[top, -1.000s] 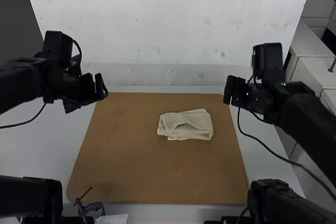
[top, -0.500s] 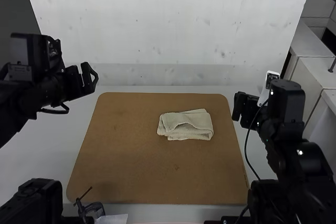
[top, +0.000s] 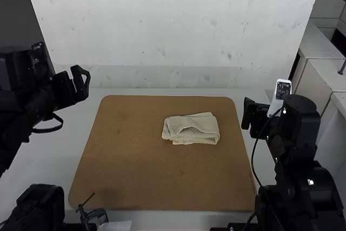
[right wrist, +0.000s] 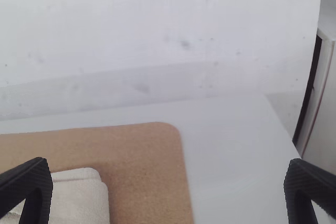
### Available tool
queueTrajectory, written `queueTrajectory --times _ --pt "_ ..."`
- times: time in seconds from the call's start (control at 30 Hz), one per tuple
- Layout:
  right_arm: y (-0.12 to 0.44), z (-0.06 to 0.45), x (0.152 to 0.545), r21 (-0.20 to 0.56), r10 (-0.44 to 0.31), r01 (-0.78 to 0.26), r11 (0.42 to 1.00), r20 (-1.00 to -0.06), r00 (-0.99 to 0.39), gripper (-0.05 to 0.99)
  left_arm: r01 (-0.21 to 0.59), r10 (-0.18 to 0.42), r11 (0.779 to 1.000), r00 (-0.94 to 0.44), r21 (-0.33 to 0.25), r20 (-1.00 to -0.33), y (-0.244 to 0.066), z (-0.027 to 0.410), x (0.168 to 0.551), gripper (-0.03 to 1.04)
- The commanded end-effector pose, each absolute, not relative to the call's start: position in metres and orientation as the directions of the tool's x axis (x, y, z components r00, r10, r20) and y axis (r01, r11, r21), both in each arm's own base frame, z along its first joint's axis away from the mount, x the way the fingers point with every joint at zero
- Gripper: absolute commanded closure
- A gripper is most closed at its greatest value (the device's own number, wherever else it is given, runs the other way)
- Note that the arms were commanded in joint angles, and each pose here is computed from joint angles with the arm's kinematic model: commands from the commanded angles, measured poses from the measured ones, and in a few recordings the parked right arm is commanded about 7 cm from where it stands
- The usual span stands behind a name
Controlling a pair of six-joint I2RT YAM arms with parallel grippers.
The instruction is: Fold the towel.
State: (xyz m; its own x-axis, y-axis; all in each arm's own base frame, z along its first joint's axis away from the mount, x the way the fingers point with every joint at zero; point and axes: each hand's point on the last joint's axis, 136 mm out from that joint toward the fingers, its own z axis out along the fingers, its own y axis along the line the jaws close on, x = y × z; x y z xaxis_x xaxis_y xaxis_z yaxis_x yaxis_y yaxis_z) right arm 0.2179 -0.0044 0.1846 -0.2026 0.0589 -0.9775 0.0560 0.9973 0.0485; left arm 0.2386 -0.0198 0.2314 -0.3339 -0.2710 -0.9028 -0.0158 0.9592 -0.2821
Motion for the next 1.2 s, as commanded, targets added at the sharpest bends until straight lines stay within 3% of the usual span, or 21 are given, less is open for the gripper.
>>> queueTrajectory --times 0.0,0.23,0.53,0.6,0.73,0.83,0.87,0.97,1.07,1.17 --pt "-0.009 0.193 0.217 0.027 0.039 0.075 0.997 -0.985 -0.168 -0.03 -0.065 -0.274 0.962 -0.26 -0.266 -0.926 -0.007 0.235 0.228 0.01" --pt "-0.013 0.192 0.219 0.001 0.015 0.089 0.996 -0.986 -0.164 -0.03 -0.118 -0.266 0.962 -0.235 -0.244 -0.935 0.006 0.218 0.211 0.02" --pt "-0.018 0.193 0.217 -0.011 0.008 0.11 0.994 -0.985 -0.171 -0.03 -0.165 -0.243 0.968 -0.406 -0.191 -0.881 0.009 0.183 0.193 0.01" --pt "-0.018 0.192 0.215 -0.014 0.006 0.111 0.994 -0.983 -0.184 -0.03 -0.208 -0.25 0.963 -0.452 -0.172 -0.856 0.015 0.175 0.181 0.01" --pt "-0.019 0.196 0.213 -0.016 0.005 0.113 0.994 -0.983 -0.186 -0.03 -0.294 -0.345 0.928 -0.446 -0.229 -0.826 0.023 0.178 0.17 0.01" --pt "-0.019 0.195 0.212 -0.019 0.004 0.112 0.994 -0.981 -0.194 -0.03 -0.249 -0.356 0.926 -0.316 -0.285 -0.88 0.022 0.201 0.17 0.02" --pt "-0.019 0.193 0.212 -0.021 0.002 0.112 0.994 -0.98 -0.2 -0.03 -0.248 -0.347 0.929 -0.317 -0.276 -0.883 0.023 0.201 0.168 0.02" --pt "-0.018 0.186 0.212 -0.04 -0.015 0.104 0.994 -0.973 -0.229 -0.03 -0.209 -0.218 0.966 -0.354 -0.15 -0.909 0.024 0.196 0.167 0.01" --pt "-0.017 0.185 0.207 -0.05 -0.024 0.094 0.994 -0.967 -0.255 -0.03 -0.182 -0.122 0.982 -0.439 -0.044 -0.89 0.025 0.177 0.162 0.01" --pt "-0.017 0.182 0.2 -0.052 -0.024 0.089 0.995 -0.955 -0.294 -0.03 -0.176 -0.112 0.984 -0.522 -0.022 -0.846 0.024 0.148 0.159 0.01"
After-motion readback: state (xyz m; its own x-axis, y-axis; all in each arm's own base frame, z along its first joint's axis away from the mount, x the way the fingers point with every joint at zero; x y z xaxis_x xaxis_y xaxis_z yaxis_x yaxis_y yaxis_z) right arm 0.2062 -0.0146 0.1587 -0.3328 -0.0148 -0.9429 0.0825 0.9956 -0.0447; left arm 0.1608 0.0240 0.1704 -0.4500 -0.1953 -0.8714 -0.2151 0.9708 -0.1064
